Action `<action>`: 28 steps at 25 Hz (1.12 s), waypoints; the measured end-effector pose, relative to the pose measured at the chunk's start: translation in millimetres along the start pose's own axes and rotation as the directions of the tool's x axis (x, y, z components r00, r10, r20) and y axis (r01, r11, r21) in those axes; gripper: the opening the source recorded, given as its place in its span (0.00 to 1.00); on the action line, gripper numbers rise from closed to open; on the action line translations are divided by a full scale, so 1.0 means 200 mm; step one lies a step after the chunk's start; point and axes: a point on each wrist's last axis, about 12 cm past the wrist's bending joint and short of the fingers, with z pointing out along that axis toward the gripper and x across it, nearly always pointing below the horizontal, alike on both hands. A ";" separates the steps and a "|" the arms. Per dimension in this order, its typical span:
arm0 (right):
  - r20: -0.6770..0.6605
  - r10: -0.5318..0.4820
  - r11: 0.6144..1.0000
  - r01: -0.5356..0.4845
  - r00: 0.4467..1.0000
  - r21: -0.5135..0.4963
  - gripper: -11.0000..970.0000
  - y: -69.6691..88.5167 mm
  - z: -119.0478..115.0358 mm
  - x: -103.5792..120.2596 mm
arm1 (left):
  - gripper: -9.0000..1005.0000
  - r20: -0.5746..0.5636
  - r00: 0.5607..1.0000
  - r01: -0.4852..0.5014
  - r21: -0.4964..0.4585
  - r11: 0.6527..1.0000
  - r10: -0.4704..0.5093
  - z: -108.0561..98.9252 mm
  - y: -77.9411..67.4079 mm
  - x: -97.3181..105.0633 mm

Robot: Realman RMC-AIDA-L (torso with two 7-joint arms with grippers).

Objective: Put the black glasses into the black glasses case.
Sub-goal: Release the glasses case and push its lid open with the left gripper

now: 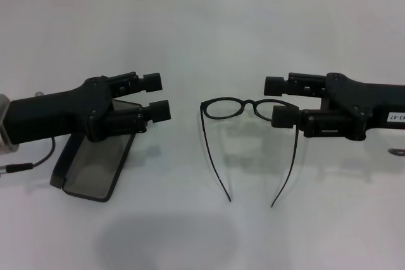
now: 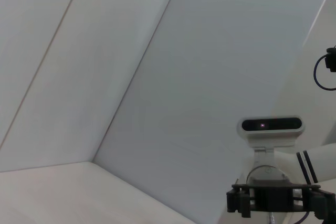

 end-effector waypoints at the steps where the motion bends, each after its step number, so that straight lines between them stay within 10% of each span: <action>1: 0.004 -0.003 1.000 0.003 1.000 0.003 0.78 0.00 0.00 0.00 | 0.81 0.000 1.000 -0.001 0.000 1.000 0.001 0.00 0.00 0.00; 13: 0.046 -0.053 0.998 0.051 0.998 0.048 0.77 -0.01 -0.03 -0.01 | 0.81 0.035 0.999 0.030 -0.010 0.999 -0.030 0.01 0.01 -0.04; 19: 0.008 -0.123 0.986 0.121 0.992 0.119 0.77 -0.03 -0.08 0.04 | 0.81 -0.038 0.997 0.061 -0.124 0.990 -0.066 -0.03 -0.02 -0.23; 28: 0.032 -0.119 0.969 0.109 0.992 0.223 0.77 -0.04 -0.14 0.09 | 0.81 -0.430 0.878 -0.102 -0.597 0.796 -0.210 0.04 -0.23 -0.55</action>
